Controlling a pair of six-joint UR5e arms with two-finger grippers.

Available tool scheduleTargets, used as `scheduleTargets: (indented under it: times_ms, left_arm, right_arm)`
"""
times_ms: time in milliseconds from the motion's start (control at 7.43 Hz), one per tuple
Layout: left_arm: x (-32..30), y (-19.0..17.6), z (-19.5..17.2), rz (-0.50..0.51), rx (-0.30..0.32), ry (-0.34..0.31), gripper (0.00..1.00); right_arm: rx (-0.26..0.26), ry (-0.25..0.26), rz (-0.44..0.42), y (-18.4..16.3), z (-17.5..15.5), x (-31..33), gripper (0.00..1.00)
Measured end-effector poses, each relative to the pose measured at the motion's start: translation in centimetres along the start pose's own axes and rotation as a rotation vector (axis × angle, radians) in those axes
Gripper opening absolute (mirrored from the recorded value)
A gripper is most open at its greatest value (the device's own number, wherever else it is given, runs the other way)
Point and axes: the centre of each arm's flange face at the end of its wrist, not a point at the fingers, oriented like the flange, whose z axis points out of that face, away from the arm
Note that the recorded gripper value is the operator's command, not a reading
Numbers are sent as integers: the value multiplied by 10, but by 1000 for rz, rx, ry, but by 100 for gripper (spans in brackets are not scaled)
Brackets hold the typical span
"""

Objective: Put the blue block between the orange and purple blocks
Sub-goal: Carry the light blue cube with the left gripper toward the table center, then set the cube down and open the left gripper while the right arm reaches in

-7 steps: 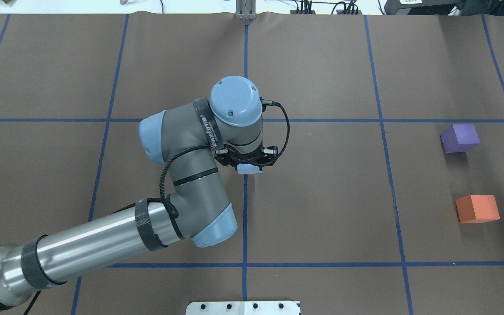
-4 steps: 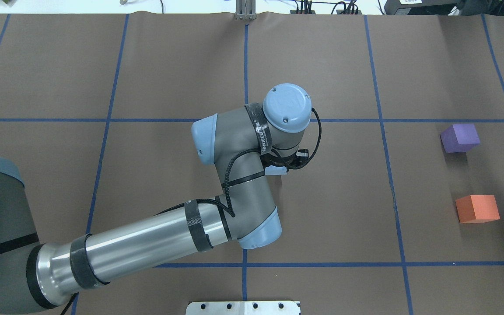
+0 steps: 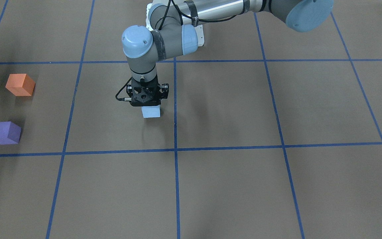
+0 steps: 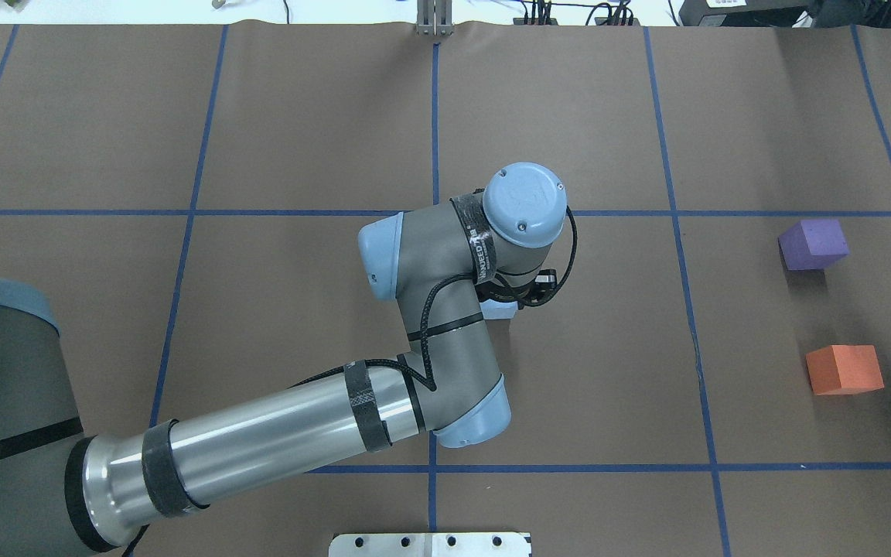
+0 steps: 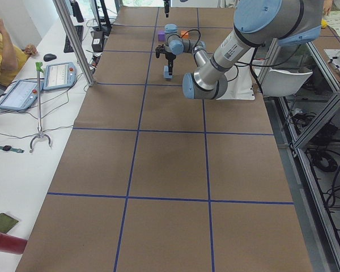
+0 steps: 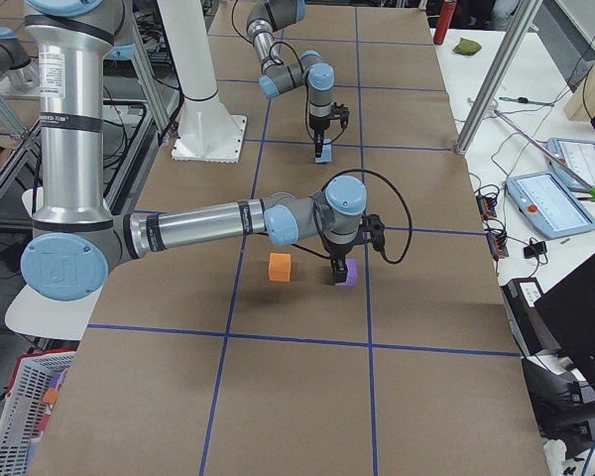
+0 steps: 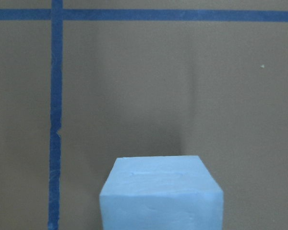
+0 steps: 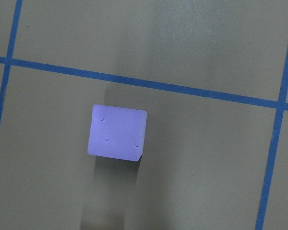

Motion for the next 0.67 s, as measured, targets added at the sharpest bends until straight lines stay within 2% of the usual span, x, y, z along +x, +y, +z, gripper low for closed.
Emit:
scheduleTargets:
  times_ms: [404, 673]
  left_arm:
    - [1, -3, -14, 2, 12, 19, 99]
    - [-32, -18, -51, -8, 52, 66, 99]
  right_arm:
    - [10, -49, 28, -49, 6, -97, 100]
    - [11, -92, 61, -78, 15, -200, 100]
